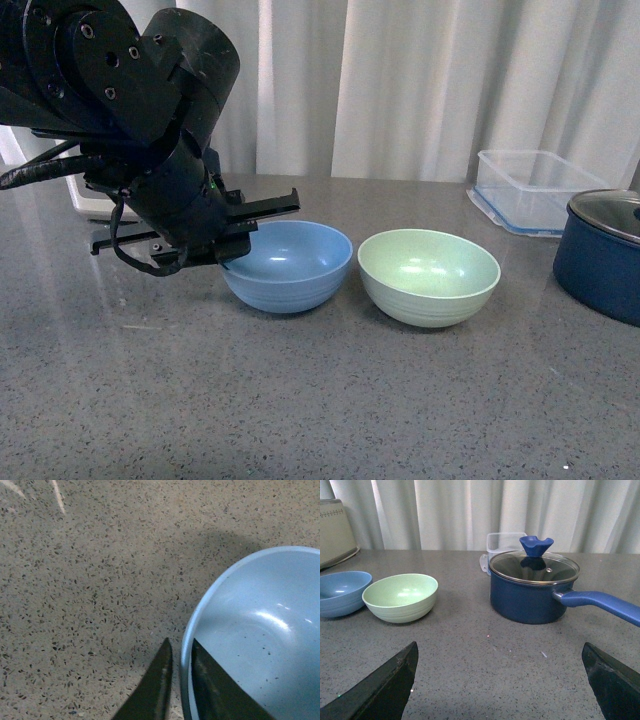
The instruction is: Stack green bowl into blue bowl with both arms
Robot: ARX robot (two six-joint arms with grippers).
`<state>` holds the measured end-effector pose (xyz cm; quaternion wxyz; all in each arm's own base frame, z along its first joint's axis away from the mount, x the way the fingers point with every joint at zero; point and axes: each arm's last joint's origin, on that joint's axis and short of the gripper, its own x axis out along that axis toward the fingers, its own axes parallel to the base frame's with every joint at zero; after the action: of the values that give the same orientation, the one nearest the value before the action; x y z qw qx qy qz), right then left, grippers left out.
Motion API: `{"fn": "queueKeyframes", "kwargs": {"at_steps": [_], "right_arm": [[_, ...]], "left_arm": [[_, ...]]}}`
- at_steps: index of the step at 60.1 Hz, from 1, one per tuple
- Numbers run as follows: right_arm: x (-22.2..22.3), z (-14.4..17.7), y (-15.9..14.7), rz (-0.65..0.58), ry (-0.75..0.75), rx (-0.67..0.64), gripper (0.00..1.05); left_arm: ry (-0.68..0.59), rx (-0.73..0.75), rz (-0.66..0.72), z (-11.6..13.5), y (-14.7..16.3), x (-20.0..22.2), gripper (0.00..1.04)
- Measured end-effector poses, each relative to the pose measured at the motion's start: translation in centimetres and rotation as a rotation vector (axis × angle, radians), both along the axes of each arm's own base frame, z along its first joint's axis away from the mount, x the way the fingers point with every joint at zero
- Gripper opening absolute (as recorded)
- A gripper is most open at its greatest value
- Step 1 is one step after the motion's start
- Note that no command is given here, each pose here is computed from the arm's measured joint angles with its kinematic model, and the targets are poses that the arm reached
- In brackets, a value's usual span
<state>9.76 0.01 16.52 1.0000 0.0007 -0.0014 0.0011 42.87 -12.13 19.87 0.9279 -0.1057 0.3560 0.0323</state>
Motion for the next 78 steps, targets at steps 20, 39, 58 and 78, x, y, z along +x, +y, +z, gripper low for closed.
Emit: {"fn": "queueKeyframes", "kwargs": {"at_steps": [20, 39, 58, 78], "right_arm": [[0.0, 0.0, 0.0, 0.000, 0.000, 0.000, 0.95], [0.0, 0.0, 0.0, 0.000, 0.000, 0.000, 0.95], [0.0, 0.0, 0.0, 0.000, 0.000, 0.000, 0.95], [0.0, 0.0, 0.0, 0.000, 0.000, 0.000, 0.95]], "left_arm": [[-0.091, 0.042, 0.012, 2.1, 1.2, -3.0, 0.70], [-0.240, 0.209, 0.001, 5.4, 5.4, -14.4, 0.98], [-0.544, 0.194, -0.095, 3.7, 6.2, -16.3, 0.78], [-0.713, 0.205, -0.071, 0.5, 9.6, -22.3, 0.15]]}}
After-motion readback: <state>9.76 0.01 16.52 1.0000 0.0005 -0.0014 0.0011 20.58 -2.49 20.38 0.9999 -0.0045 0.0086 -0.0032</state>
